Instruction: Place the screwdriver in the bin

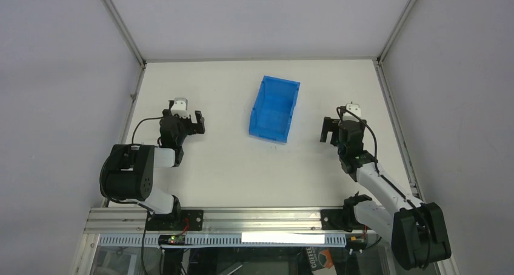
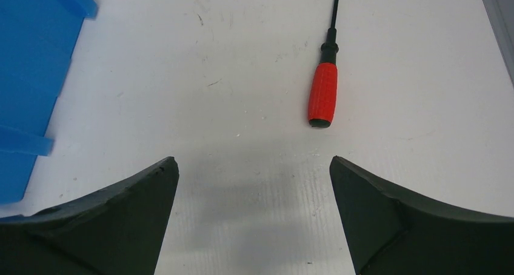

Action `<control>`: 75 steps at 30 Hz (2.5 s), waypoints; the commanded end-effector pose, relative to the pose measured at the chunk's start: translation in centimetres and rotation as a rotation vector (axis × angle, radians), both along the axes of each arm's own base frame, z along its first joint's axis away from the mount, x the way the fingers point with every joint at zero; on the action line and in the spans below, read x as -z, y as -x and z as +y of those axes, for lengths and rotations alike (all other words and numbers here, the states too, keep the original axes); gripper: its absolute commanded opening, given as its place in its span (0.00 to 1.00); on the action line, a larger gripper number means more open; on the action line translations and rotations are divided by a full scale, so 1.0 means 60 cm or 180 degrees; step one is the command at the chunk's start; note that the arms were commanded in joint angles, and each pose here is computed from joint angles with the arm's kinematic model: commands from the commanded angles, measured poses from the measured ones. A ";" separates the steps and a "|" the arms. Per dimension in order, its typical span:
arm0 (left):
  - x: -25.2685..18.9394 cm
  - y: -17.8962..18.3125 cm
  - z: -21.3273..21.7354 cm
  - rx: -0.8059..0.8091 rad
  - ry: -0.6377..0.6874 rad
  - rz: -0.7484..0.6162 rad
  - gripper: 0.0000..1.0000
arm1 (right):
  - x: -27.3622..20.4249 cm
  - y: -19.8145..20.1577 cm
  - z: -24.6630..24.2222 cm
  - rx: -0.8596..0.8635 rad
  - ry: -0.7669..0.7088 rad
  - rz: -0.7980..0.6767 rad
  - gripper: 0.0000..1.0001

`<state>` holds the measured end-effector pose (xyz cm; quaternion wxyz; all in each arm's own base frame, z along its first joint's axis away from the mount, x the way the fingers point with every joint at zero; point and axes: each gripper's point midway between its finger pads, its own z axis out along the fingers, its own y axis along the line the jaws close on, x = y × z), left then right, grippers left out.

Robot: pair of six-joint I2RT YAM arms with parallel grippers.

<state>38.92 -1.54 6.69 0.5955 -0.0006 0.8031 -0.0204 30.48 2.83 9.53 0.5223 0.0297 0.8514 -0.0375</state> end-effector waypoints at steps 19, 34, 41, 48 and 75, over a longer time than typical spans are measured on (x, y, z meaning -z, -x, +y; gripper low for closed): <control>-0.019 -0.007 -0.002 0.0017 0.0081 -0.0124 0.99 | -0.089 -0.101 -0.061 0.0749 -0.0100 0.0689 0.99; -0.019 -0.007 -0.003 0.0022 0.0081 -0.0125 0.99 | 0.076 -0.158 -0.111 0.0801 -0.0416 0.2116 0.88; -0.019 -0.007 -0.003 0.0020 0.0081 -0.0122 0.99 | 0.124 -0.154 -0.125 0.0821 -0.0378 0.2206 0.58; -0.019 -0.007 -0.003 0.0019 0.0083 -0.0121 0.99 | 0.123 -0.149 -0.137 0.0864 -0.0276 0.2206 0.20; -0.020 -0.007 -0.003 0.0021 0.0081 -0.0126 0.99 | -0.241 -0.125 0.175 -0.0416 -0.1185 0.1091 0.10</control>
